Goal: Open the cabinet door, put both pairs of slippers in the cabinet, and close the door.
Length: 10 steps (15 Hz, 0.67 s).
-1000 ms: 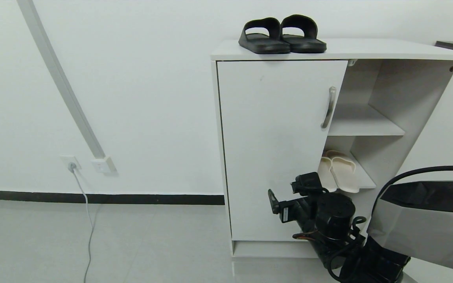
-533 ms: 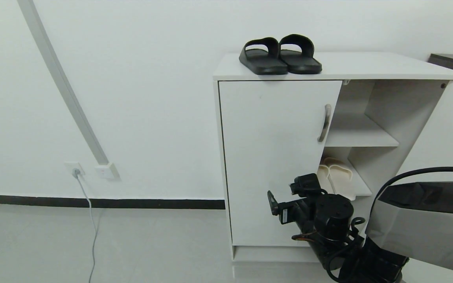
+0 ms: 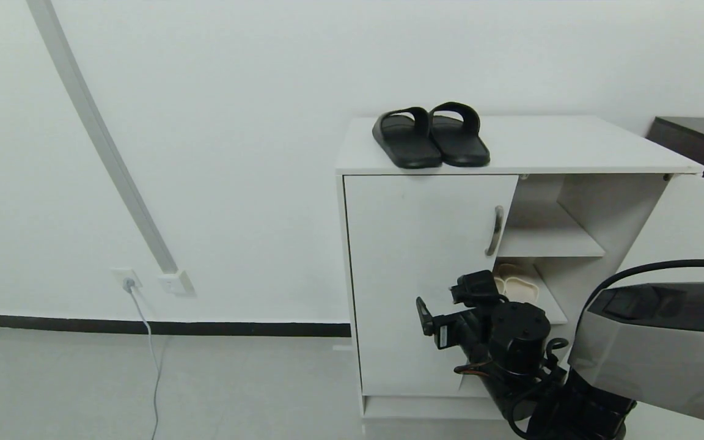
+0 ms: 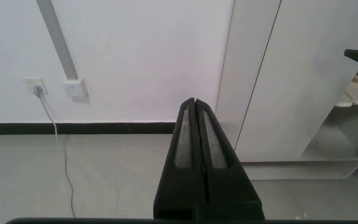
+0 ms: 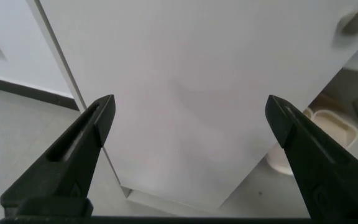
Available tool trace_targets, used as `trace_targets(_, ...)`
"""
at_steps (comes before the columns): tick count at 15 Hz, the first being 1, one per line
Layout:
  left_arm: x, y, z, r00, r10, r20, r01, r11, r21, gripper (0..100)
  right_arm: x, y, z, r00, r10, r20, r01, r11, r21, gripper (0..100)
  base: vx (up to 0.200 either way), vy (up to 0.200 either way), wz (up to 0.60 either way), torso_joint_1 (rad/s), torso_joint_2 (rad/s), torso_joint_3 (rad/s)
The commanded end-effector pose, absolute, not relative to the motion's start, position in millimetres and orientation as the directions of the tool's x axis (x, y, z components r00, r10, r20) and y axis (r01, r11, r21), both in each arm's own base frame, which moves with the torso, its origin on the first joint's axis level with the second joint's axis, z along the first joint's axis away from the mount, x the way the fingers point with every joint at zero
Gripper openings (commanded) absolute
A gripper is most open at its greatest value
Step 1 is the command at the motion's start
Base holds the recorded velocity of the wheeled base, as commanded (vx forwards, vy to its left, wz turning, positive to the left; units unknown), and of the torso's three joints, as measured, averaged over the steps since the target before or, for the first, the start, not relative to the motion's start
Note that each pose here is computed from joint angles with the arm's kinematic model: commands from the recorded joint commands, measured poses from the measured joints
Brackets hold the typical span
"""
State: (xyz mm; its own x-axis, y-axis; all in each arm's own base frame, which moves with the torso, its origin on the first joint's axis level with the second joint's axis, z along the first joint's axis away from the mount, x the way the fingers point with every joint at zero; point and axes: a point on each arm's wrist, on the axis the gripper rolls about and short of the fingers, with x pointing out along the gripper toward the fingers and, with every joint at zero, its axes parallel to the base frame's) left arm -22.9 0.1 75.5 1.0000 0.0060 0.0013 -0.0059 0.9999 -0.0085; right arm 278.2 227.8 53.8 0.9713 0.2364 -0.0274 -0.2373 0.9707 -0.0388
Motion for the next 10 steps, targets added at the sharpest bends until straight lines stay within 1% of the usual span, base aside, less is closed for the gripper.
trace_targets(1,-22.8,0.1,75.5,1.000,0.006,0.000,-0.006,1.000,-0.009,0,278.3,227.9,54.3,0.971,0.237,-0.026,-0.238,0.971,-0.038,100,0.000,0.000,0.00,0.168,-0.48,-0.325)
trace_targets(6,-22.8,0.1,75.5,1.000,0.006,0.000,-0.006,1.000,-0.009,0,278.1,227.7,54.2,0.971,0.237,-0.026,-0.238,0.971,-0.039,100,0.000,0.000,0.00,0.175,-0.49,-0.314)
trace_targets(10,-22.8,0.1,75.5,1.000,0.006,0.000,-0.006,1.000,-0.009,0,278.0,227.7,54.8,0.972,0.235,-0.025,-0.236,0.971,-0.039,100,0.000,0.000,0.00,0.210,-0.52,-0.320)
